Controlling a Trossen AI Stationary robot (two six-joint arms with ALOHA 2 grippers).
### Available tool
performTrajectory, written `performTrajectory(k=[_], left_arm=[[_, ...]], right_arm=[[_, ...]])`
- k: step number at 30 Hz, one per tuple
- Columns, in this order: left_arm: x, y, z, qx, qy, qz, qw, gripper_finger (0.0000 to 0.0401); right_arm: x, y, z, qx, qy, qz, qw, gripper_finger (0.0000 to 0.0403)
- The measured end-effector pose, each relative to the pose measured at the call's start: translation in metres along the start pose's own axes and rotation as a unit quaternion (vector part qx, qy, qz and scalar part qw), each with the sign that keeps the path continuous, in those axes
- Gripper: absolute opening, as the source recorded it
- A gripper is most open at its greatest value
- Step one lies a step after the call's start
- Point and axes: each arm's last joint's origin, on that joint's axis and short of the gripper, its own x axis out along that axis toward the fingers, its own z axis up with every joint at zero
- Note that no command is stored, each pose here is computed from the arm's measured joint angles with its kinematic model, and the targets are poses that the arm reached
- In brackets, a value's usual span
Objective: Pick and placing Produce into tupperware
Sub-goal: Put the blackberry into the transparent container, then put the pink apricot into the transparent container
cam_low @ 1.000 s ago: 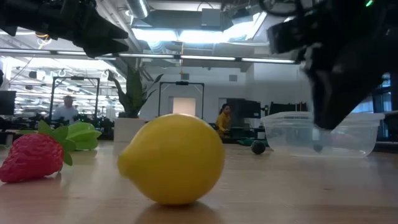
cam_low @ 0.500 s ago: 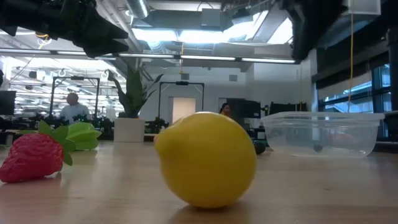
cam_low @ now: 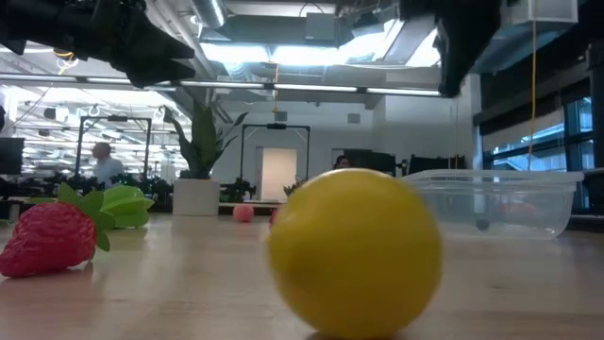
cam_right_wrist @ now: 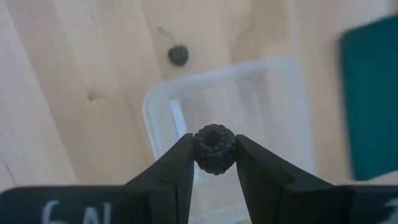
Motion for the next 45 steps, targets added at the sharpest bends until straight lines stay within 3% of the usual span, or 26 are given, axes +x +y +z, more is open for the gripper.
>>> performTrajectory(k=[7,15,31,45], left_arm=[[0.000,0.000,0.000,0.000,0.000,0.000,1.000,0.0305],[0.000,0.000,0.000,0.000,0.000,0.000,1.000,0.0305],[0.000,0.000,0.000,-0.001,0.000,0.000,1.000,0.0305],[0.000,0.000,0.000,-0.001,-0.001,0.000,1.000,0.0305]], right_arm=[[0.058,-0.014,-0.025,0.035,0.022,0.057,0.998,0.0113],[0.088,-0.024,-0.039,0.061,0.033,0.054,0.996,0.0114],[0.090,-0.024,-0.040,0.059,0.035,0.053,0.996,0.0117],[0.081,-0.026,-0.035,0.072,0.022,0.031,0.997,0.0200]])
